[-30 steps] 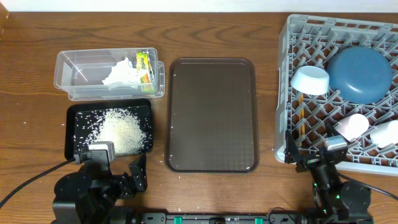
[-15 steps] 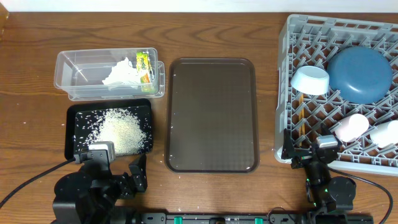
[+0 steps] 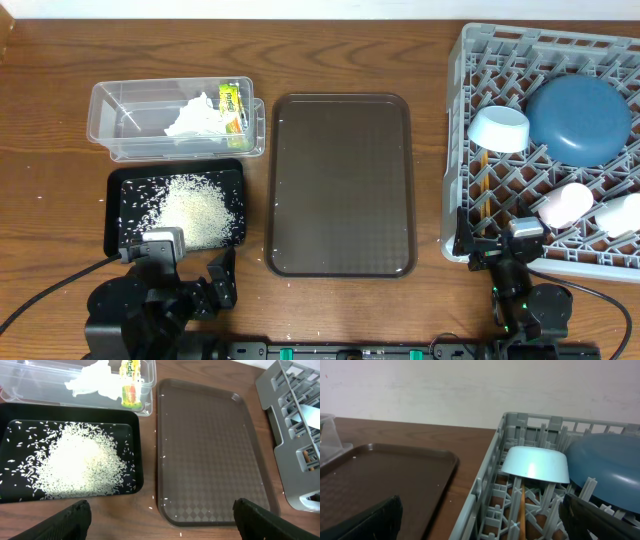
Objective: Sort waste into correct bins and load items into the dishwasher rack
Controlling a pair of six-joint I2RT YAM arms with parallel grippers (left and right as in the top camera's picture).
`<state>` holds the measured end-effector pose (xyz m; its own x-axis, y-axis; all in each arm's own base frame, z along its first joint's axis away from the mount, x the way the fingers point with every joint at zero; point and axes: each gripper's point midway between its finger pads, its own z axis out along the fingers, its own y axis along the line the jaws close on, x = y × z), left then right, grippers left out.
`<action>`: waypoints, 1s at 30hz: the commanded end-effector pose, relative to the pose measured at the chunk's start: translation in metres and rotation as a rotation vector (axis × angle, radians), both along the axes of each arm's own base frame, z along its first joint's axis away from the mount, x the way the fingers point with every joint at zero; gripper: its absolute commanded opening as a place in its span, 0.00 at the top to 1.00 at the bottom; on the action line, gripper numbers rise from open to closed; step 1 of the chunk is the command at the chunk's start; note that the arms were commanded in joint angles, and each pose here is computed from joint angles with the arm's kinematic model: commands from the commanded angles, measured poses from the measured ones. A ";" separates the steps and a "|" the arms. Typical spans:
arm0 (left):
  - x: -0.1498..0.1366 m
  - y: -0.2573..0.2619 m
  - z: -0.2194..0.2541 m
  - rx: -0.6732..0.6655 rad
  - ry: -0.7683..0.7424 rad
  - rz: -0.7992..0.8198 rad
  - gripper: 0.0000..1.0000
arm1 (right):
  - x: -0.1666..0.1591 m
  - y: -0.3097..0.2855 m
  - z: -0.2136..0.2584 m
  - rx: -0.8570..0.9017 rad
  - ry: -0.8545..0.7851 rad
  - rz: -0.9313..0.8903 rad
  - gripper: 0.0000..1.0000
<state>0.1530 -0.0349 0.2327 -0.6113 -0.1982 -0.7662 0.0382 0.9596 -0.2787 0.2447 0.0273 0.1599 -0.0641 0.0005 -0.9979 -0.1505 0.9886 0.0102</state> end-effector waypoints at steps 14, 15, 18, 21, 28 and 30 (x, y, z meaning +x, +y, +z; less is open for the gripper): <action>0.000 0.002 0.000 0.004 0.000 0.012 0.07 | 0.000 0.000 -0.001 -0.011 -0.002 -0.005 0.01; -0.001 0.002 -0.002 0.006 0.005 0.012 0.07 | 0.000 0.000 -0.001 -0.011 -0.002 -0.005 0.01; 0.000 0.008 -0.007 0.032 -0.021 0.036 0.07 | 0.000 0.000 -0.001 -0.011 -0.002 -0.005 0.01; 0.013 0.011 -0.016 0.043 -0.118 0.047 0.07 | 0.000 0.000 -0.001 -0.011 -0.002 -0.005 0.01; 0.049 0.006 -0.051 0.019 -0.325 0.031 0.07 | 0.000 0.000 -0.001 -0.011 -0.002 -0.005 0.01; 0.060 0.005 -0.051 0.016 -0.405 0.033 0.07 | 0.000 0.000 -0.001 -0.011 -0.002 -0.005 0.01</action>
